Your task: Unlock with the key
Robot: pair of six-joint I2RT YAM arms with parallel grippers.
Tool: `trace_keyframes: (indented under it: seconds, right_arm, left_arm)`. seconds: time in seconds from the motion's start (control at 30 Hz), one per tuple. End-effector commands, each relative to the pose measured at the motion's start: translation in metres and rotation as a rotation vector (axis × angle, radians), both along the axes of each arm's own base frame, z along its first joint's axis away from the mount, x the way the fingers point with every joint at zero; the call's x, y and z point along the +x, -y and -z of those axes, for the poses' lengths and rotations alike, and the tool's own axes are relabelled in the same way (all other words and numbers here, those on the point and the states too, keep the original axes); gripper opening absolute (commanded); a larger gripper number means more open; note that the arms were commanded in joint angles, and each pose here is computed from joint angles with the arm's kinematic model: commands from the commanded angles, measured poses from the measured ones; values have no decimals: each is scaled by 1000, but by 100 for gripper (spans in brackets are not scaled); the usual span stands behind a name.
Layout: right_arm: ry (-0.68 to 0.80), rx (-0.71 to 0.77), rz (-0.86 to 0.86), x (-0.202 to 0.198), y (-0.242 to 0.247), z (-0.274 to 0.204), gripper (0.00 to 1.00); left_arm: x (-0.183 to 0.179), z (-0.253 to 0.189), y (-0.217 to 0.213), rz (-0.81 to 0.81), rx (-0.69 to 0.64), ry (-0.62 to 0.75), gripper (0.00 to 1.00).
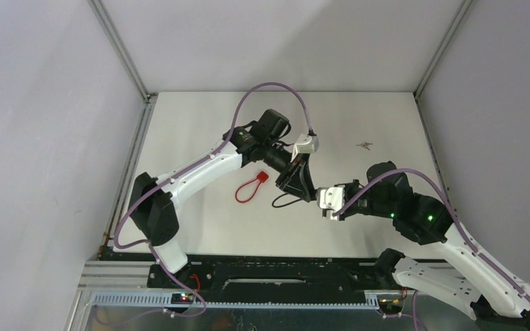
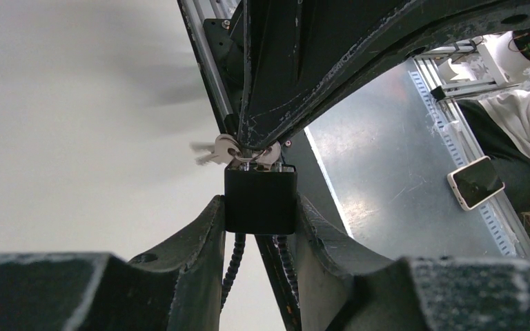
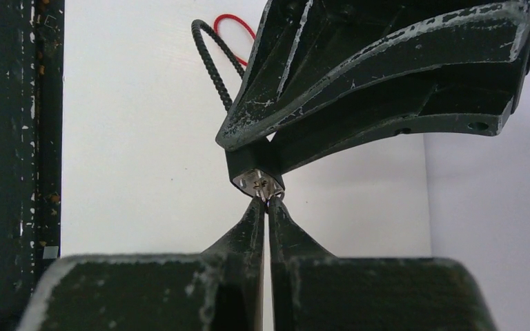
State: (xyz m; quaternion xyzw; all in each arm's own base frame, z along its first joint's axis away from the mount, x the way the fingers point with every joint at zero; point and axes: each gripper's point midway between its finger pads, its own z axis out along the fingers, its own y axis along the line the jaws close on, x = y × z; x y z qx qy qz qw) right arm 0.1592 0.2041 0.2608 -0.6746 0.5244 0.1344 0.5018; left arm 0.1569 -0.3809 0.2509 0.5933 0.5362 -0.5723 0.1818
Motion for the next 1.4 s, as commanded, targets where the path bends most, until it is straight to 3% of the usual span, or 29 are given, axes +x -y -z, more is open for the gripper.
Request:
trace_keyframes:
  seconds: [0.0,0.37,0.7,0.8,1.1,1.37]
  right_arm:
    - [58,4,1,6,-5,-5,0]
    - [100,17,-58,-3,-18,-1,0]
    - [-13,91,-105,-13,-40,0,0]
    - [-52,103,-83,-10,-43,3,0]
    - [-392,205,43,8,-29,1,0]
    - [-650,289,166,36,-19,9,0]
  left_arm:
    - [-7,-17,0,45,-60,-37,0]
    - [-14,-36,6,75,-135,-153,0]
    - [-9,-39,18,49,-133,-122,0]
    - [-10,-34,24,51,-109,-53,0]
    - [22,-3,22,-177,60,195,0]
    - [47,7,17,-308,122,303,0]
